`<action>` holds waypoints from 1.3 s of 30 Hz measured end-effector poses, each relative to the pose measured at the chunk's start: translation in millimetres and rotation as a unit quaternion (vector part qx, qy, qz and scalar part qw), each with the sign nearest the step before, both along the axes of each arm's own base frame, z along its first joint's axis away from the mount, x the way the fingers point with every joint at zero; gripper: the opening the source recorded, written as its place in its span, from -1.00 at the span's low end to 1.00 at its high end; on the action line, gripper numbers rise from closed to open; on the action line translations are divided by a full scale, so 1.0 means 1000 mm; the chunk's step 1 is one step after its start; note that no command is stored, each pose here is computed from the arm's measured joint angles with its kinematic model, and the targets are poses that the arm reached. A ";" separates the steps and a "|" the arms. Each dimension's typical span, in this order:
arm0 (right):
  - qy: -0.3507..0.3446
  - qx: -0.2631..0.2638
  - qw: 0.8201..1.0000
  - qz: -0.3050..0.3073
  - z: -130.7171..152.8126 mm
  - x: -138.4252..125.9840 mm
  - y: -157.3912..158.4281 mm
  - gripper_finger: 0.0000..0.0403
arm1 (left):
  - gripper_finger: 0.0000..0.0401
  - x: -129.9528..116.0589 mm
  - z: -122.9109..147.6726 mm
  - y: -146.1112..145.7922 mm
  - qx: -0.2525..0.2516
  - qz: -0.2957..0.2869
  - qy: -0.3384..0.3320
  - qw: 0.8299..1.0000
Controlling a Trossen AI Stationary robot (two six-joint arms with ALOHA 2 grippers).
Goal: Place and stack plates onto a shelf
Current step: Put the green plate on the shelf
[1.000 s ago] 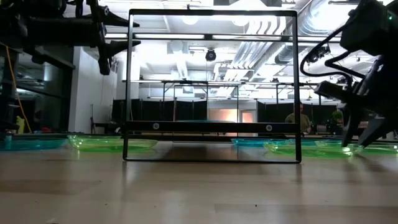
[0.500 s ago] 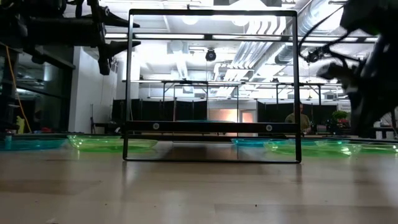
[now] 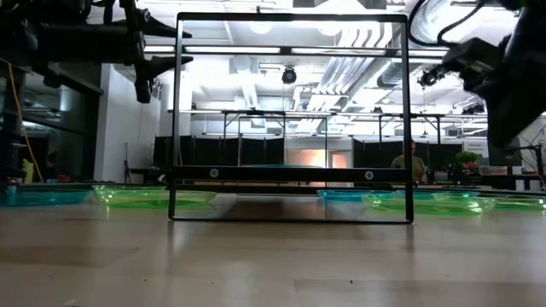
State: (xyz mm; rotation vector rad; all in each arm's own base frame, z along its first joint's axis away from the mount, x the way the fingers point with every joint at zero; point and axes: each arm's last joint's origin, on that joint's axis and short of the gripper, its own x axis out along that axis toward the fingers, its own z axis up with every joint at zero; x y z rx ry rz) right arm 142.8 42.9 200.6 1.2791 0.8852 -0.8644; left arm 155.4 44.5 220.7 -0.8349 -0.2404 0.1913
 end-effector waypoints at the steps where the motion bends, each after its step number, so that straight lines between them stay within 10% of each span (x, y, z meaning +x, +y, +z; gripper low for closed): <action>1: -0.004 0.011 1.000 0.005 -0.005 0.001 0.002 -0.89 | -0.18 0.000 0.000 0.000 0.000 0.000 0.000 1.000; 13: -0.069 0.041 0.991 -0.102 -0.074 -0.011 0.000 -0.12 | -0.18 0.000 0.000 0.000 -0.001 0.000 0.000 1.000; 23: -0.123 0.034 0.975 -0.179 -0.088 -0.013 -0.007 -0.09 | -0.18 0.000 0.000 0.000 -0.013 0.001 -0.003 1.000; 39: -0.087 0.002 0.980 -0.178 -0.092 -0.011 -0.010 -0.97 | -0.18 0.000 0.000 0.001 -0.014 0.013 -0.004 1.000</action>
